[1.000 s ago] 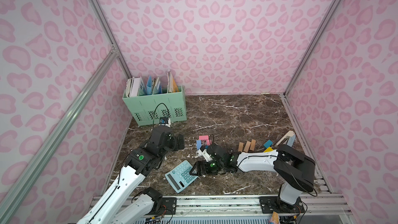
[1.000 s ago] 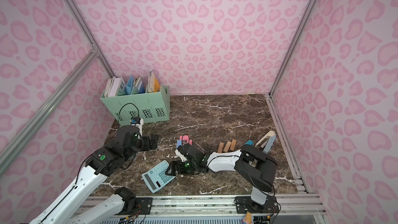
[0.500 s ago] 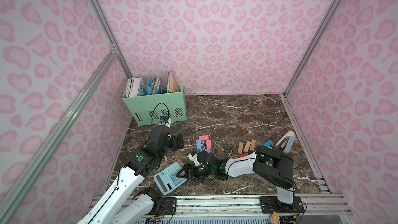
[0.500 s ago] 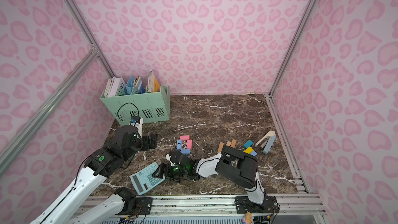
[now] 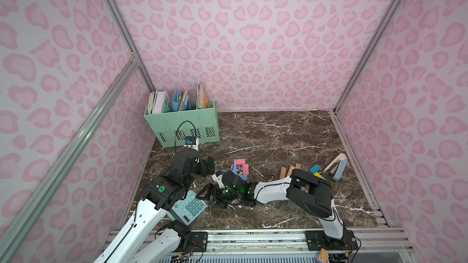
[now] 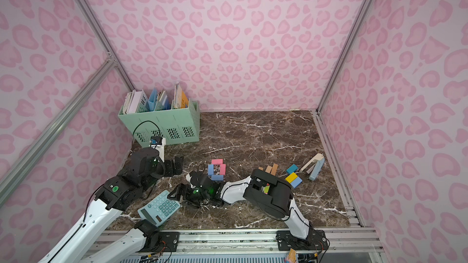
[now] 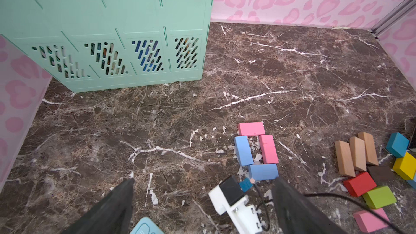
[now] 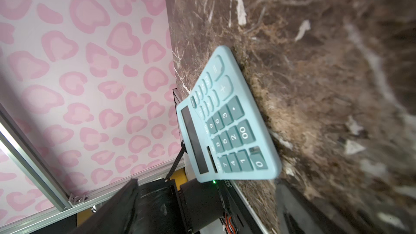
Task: Assemble the number 8 with building blocks
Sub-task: Move the distractor to the center of the board, then move the building block to the center of the board.
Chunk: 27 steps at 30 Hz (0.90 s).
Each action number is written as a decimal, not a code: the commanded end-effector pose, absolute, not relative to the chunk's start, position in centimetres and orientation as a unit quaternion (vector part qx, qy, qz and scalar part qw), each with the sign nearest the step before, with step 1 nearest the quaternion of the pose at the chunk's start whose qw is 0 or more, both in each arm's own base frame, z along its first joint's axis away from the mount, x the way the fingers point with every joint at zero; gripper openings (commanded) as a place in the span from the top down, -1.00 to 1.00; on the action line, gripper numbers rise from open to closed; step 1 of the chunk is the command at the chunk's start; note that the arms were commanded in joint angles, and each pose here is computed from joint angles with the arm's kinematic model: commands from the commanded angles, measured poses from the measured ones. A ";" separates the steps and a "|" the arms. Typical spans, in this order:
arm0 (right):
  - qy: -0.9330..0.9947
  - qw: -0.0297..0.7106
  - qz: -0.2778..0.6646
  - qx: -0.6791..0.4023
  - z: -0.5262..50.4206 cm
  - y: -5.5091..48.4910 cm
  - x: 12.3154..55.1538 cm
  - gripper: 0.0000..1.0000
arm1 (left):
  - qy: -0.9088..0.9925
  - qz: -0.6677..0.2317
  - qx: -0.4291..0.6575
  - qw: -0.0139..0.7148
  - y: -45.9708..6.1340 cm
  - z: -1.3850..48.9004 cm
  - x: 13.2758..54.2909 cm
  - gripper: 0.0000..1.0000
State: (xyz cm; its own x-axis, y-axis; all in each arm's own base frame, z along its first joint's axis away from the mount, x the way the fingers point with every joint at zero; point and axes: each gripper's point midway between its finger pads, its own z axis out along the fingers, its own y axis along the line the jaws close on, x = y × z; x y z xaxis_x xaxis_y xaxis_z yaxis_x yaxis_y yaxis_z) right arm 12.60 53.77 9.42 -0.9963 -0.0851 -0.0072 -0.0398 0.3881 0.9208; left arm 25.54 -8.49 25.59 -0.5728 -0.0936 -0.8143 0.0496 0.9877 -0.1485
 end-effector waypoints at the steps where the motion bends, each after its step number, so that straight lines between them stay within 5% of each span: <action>1: -0.853 -0.034 -0.518 0.049 10.1 51.9 14.6 -0.93 | 0.878 -0.084 -0.017 0.470 -8.5 26.3 25.6 -0.97; 7: -0.884 -0.109 -0.453 0.045 11.8 45.3 17.5 -0.94 | 0.875 -0.090 -0.013 0.476 -8.8 26.8 25.7 -0.98; 13: -0.934 -0.189 -0.302 0.017 12.6 33.1 21.0 -0.93 | 0.876 -0.098 0.016 0.472 -9.8 25.8 26.1 -0.98; 20: -0.964 -0.214 -0.145 -0.061 10.2 18.5 22.2 -0.89 | 0.871 -0.109 0.069 0.474 -11.1 25.2 26.1 -0.97; 27: -0.960 -0.232 -0.116 -0.110 9.2 12.0 22.4 -0.87 | 0.871 -0.126 0.075 0.469 -11.9 24.0 26.3 -0.97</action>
State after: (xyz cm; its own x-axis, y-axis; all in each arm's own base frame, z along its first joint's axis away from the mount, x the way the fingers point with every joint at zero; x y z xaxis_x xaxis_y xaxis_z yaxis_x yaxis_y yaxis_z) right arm 23.16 13.99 10.13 -0.8544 0.3090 -0.4177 0.1650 0.9237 0.3458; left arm 25.94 -11.13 23.43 -0.5750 0.0091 -0.8181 0.2102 0.9680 -0.1369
